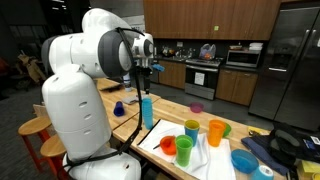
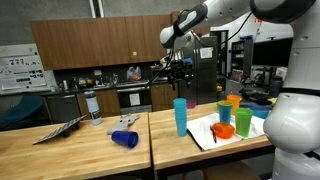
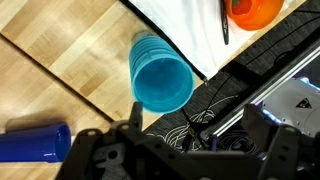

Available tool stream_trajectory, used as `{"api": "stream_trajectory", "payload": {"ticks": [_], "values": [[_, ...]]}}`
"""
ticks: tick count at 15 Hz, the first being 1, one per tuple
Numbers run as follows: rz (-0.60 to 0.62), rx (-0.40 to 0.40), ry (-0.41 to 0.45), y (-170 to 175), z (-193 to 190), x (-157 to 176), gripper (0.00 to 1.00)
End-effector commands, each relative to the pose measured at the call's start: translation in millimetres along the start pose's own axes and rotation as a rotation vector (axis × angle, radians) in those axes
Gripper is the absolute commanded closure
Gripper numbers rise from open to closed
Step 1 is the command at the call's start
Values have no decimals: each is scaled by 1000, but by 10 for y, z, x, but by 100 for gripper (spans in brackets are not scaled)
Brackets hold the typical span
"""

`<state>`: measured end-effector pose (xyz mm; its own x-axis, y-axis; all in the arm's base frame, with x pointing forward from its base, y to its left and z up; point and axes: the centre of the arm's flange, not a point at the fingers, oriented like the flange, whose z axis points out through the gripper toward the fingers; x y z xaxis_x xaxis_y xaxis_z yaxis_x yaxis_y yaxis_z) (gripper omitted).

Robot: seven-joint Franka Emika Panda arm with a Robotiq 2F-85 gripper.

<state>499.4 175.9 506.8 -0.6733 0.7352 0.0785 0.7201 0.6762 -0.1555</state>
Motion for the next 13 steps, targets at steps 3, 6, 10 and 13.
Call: {"api": "stream_trajectory", "payload": {"ticks": [3,6,10,13], "values": [[4,-3,-1,3,-3,-1,0],[30,-20,-4,-22,-17,-64,0],[168,-95,-29,-224,-65,-356,0],[148,-77,-15,-132,-54,-414,0]]}}
